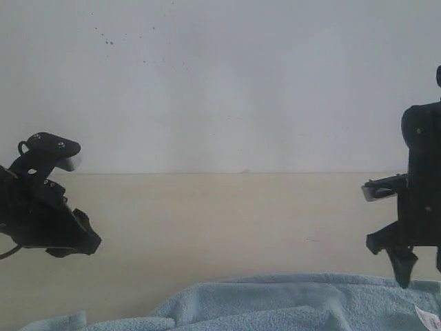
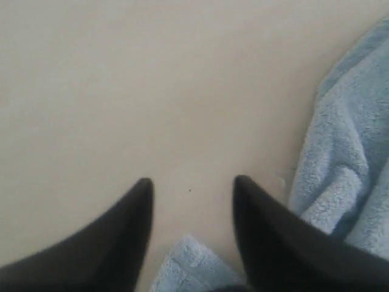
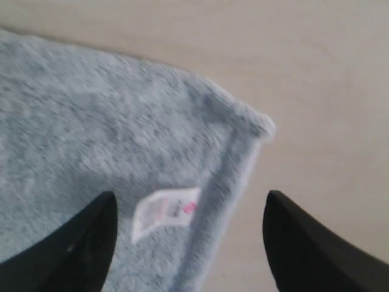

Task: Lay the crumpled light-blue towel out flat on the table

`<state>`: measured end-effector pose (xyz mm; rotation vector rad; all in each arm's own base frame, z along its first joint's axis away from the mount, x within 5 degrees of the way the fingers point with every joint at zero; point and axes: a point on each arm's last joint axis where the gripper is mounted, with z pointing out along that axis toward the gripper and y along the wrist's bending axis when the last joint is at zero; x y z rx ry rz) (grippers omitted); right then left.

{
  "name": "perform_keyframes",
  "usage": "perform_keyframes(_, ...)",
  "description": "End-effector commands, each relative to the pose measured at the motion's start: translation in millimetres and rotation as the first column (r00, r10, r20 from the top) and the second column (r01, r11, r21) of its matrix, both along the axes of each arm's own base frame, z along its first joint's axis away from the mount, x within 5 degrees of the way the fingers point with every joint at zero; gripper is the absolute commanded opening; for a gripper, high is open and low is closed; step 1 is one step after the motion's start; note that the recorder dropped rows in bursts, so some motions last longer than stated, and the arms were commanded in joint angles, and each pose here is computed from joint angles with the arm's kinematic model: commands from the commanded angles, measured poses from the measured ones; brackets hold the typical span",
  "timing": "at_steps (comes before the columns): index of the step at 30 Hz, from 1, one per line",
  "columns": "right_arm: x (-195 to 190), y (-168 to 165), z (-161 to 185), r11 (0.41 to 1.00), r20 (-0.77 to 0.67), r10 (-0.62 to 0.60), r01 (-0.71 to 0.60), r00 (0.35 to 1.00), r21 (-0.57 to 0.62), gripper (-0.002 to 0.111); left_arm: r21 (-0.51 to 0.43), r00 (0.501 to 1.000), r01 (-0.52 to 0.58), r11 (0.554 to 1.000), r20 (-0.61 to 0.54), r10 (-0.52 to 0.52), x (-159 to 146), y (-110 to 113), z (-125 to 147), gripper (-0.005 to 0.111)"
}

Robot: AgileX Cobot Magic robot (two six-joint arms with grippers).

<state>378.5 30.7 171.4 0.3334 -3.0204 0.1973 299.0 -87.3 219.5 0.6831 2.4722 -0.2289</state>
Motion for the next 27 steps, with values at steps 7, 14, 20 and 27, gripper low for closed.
perform_keyframes(7,22,17,3,0.981,0.135,0.048,-0.073,0.990,0.181,0.065,0.064,0.965,-0.116,0.991,-0.229,0.127,-3,17,-26,0.088)
perform_keyframes(14,20,22,3,0.970,0.123,0.010,-0.039,0.992,0.240,0.065,0.281,0.911,-0.189,0.941,-0.307,0.274,-6,35,-44,0.065)
perform_keyframes(20,21,22,3,0.968,0.131,0.005,-0.037,0.991,0.246,0.065,0.283,0.898,-0.191,0.940,-0.336,0.284,-10,35,-50,0.062)
perform_keyframes(27,22,23,3,0.968,0.136,0.005,-0.039,0.991,0.248,0.065,0.234,0.882,-0.146,0.961,-0.410,0.234,-17,30,-73,0.062)
